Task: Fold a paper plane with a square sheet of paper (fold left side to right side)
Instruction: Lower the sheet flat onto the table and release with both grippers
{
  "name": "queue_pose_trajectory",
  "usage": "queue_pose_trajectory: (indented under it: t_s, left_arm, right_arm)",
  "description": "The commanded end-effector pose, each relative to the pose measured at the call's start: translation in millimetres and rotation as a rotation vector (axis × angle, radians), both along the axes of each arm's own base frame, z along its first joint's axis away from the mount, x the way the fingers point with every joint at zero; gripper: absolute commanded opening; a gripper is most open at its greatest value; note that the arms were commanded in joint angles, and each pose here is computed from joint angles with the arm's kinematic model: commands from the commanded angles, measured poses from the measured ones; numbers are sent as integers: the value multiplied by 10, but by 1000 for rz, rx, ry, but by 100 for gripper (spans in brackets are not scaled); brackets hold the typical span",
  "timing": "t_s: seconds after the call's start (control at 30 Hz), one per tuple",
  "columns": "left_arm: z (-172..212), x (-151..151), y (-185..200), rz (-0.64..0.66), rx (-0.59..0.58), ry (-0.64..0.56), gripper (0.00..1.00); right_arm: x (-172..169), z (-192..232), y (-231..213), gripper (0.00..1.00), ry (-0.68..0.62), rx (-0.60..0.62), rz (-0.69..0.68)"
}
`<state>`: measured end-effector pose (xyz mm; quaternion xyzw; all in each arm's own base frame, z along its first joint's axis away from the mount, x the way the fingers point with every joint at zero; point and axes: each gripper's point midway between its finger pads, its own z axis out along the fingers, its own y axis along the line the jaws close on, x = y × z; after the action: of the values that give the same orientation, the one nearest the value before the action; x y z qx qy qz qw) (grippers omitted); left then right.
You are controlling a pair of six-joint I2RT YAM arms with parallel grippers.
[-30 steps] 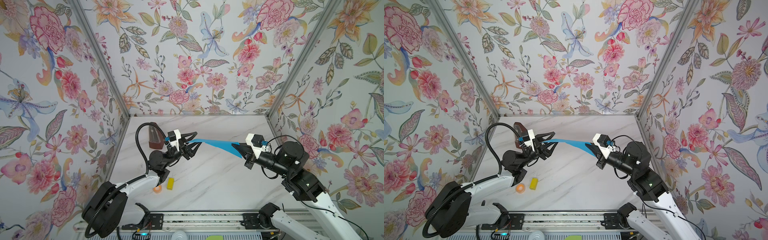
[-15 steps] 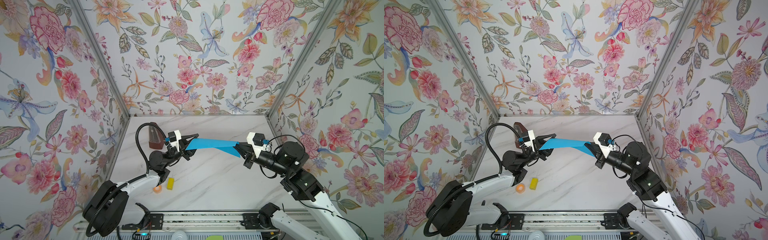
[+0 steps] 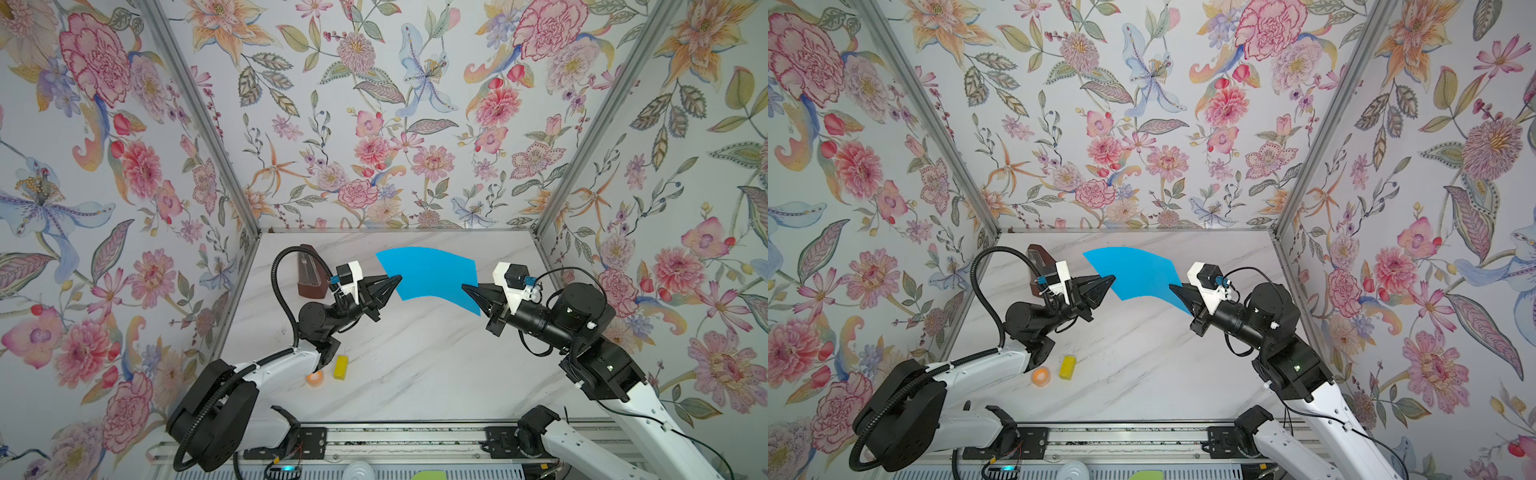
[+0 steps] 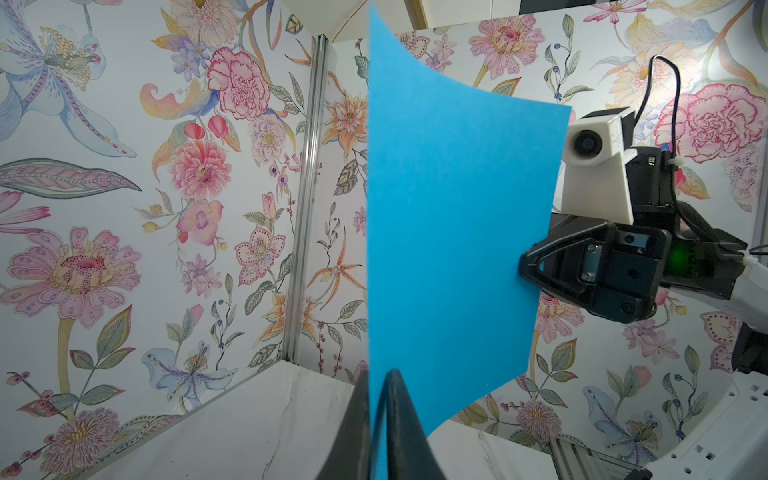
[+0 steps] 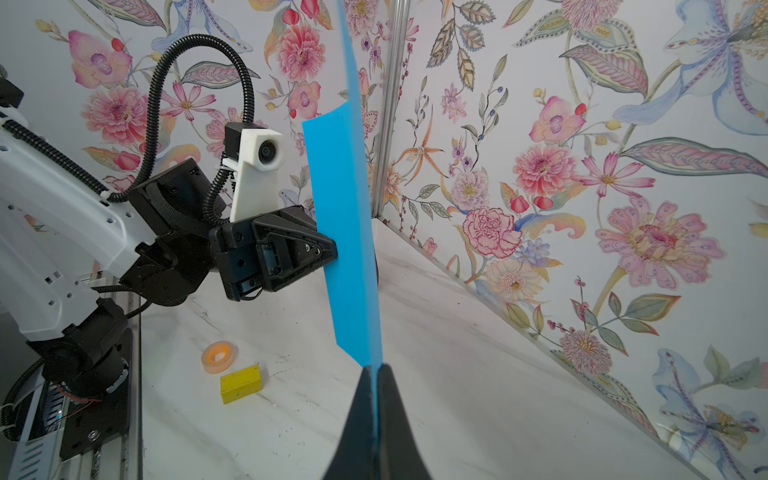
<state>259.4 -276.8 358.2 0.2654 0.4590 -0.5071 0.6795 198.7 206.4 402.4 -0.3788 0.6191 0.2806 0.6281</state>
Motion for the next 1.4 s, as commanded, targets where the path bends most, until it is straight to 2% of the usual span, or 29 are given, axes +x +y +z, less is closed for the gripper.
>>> queue_pose_trajectory:
  t_s: [0.0,0.17,0.27,0.33,0.5,0.57,0.67,0.87,1.03,1.13,1.27,1.37]
  left_arm:
    - [52,-108,9,-15,-1,-47,6]
    - [-3,-56,-25,-9,31,-15,0]
    - [-126,60,-74,9,80,57,0]
    - [-236,133,-115,13,120,112,0]
    - [-772,323,-218,15,232,322,0]
    - [-1034,352,-258,-5,267,414,0]
    - [-1479,395,-339,-50,317,617,0]
    - [-2306,349,-453,-142,393,972,0]
    - [-2853,362,-261,-88,493,1187,0]
    - [-3090,377,-55,-28,611,1263,0]
    - [-3275,387,208,63,813,1290,0]
    - [-3300,405,337,75,888,1297,0]
  right_arm:
    - [21,-27,-11,0,13,6,-17]
    - [113,-61,-64,2,36,20,-77]
    - [235,-142,-114,15,81,40,-145]
    - [285,-204,-119,29,110,43,-166]
    - [479,-400,-163,56,208,55,-261]
    - [579,-507,-184,60,257,48,-309]
    - [739,-745,-194,65,373,41,-383]
    - [943,-1316,-73,66,672,101,-447]
    - [1033,-1976,57,64,991,126,-455]
    - [997,-2291,208,62,1141,120,-398]
    - [977,-2633,361,57,1283,153,-359]
    - [958,-2907,420,44,1400,145,-348]
